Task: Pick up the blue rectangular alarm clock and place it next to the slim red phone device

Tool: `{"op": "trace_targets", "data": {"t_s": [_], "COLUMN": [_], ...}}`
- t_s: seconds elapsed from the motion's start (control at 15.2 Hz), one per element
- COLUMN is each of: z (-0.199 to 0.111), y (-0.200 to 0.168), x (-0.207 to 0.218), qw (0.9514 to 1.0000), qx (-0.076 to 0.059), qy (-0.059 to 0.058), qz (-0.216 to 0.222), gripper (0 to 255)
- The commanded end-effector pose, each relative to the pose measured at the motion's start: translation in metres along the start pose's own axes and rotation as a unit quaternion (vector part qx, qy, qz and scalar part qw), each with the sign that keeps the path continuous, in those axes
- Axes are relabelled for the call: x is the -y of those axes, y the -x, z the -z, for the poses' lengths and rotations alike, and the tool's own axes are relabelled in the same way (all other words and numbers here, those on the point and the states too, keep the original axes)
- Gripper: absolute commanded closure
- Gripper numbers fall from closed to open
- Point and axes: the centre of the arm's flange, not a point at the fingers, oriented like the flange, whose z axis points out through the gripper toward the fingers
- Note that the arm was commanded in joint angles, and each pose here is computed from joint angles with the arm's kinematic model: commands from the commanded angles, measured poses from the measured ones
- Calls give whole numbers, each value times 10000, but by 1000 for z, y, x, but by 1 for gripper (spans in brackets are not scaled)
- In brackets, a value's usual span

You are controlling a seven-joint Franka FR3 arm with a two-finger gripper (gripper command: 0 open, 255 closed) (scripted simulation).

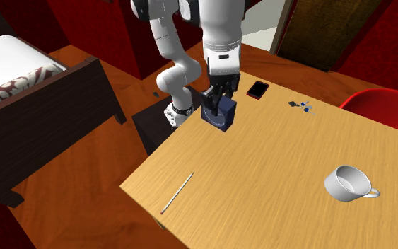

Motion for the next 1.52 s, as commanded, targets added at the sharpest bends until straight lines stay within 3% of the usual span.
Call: {"op": "trace_targets", "data": {"t_s": [0.0, 1.45], "z": [0, -4], "y": [2, 41], "x": [25, 313], "qw": [10000, 10000], "qx": [0, 0], "qy": [3, 3], "qz": [-7, -7], "gripper": [255, 255]}}
